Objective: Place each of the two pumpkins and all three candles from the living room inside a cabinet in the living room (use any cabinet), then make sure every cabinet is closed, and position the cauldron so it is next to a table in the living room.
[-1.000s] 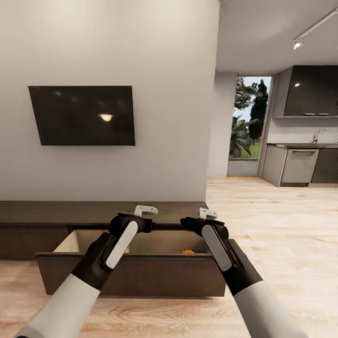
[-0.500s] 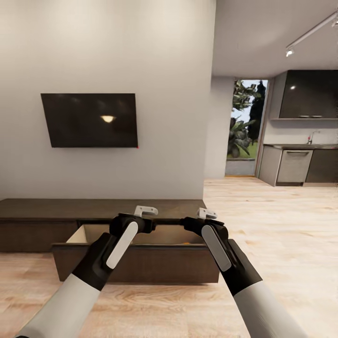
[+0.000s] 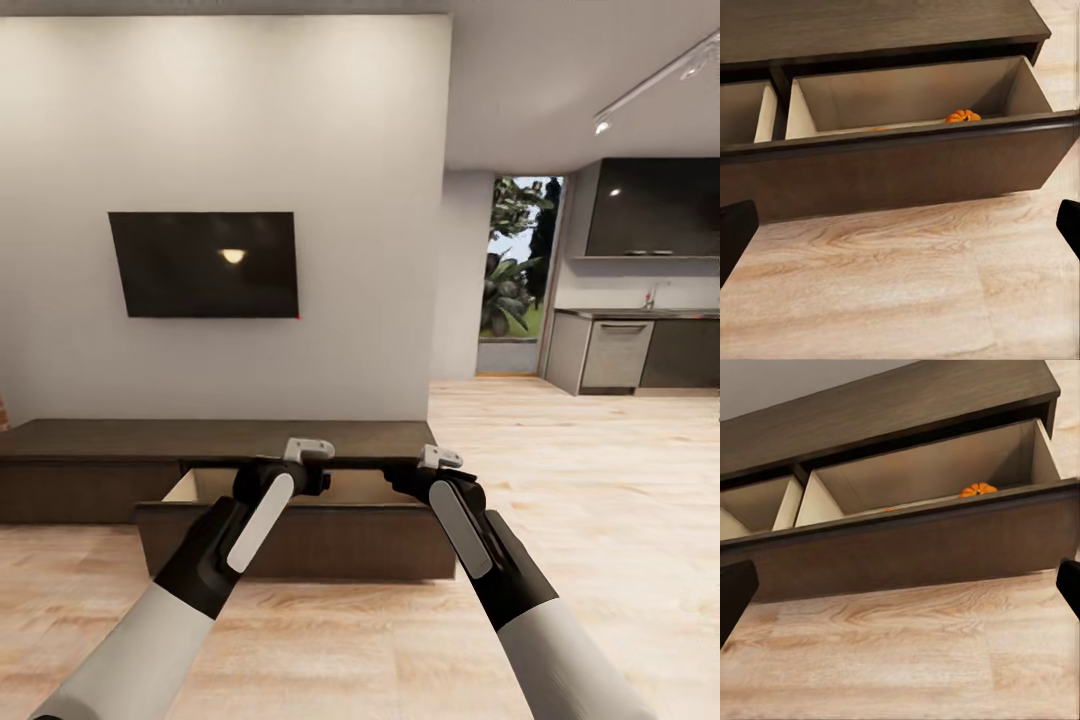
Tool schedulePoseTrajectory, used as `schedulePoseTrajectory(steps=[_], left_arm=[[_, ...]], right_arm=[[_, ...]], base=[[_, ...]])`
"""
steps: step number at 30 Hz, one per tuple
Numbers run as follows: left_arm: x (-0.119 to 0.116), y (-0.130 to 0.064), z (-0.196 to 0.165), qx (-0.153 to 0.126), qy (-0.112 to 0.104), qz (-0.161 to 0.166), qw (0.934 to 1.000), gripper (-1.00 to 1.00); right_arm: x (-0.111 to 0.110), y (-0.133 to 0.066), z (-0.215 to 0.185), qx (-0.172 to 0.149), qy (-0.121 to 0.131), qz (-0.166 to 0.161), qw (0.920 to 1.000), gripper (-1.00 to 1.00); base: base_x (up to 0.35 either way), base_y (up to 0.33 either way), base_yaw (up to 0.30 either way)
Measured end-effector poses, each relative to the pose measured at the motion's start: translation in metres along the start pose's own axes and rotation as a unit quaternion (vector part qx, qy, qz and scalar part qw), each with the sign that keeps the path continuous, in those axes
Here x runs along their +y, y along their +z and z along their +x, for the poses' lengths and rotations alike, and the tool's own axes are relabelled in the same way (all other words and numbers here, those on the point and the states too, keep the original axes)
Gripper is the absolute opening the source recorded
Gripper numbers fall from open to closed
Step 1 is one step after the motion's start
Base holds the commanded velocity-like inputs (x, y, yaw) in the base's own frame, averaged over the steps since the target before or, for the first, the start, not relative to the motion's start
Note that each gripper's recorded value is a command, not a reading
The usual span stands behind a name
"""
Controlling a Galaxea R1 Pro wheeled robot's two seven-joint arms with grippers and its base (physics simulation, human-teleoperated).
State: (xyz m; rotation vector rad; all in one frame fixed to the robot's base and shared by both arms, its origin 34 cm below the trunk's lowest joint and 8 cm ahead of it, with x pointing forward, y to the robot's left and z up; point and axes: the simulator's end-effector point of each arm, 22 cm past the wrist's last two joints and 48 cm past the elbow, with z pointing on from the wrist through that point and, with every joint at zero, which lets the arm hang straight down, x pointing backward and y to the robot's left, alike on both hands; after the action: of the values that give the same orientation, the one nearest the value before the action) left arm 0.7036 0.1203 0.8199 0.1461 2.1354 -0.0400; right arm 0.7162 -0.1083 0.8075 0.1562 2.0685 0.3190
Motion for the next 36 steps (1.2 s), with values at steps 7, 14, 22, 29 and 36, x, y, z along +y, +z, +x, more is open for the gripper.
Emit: schedulePoseTrajectory(steps=[7,14,22,29,36], left_arm=[[0.007,0.004,-0.010,-0.008,-0.015,-0.008,0.9998,1.00],[0.018,0.021,-0.012,-0.042,-0.050,-0.025,0.9976,1.00],[0.052,0.063,0.018,-0.087,-0.104,-0.074,0.9881,1.00],[0.076,0.082,0.051,-0.120,-0.115,-0.111,0.9797,1.00],[0.087,0.095,0.086,-0.141,-0.100,-0.118,0.9779,1.00]], right_arm=[[0.004,-0.003,-0.011,0.002,-0.001,0.002,1.0000,1.00],[0.009,0.007,0.000,-0.008,-0.014,0.009,0.9998,1.00],[-0.017,0.043,0.044,-0.065,-0.051,0.064,0.9945,1.00],[-0.037,0.052,0.064,-0.074,-0.059,0.087,0.9917,1.00],[-0.059,0.053,0.105,-0.076,-0.045,0.101,0.9910,1.00]], base=[[-0.076,0.000,0.000],[-0.008,0.000,0.000],[0.000,0.000,0.000],[0.000,0.000,0.000],[0.000,0.000,0.000]])
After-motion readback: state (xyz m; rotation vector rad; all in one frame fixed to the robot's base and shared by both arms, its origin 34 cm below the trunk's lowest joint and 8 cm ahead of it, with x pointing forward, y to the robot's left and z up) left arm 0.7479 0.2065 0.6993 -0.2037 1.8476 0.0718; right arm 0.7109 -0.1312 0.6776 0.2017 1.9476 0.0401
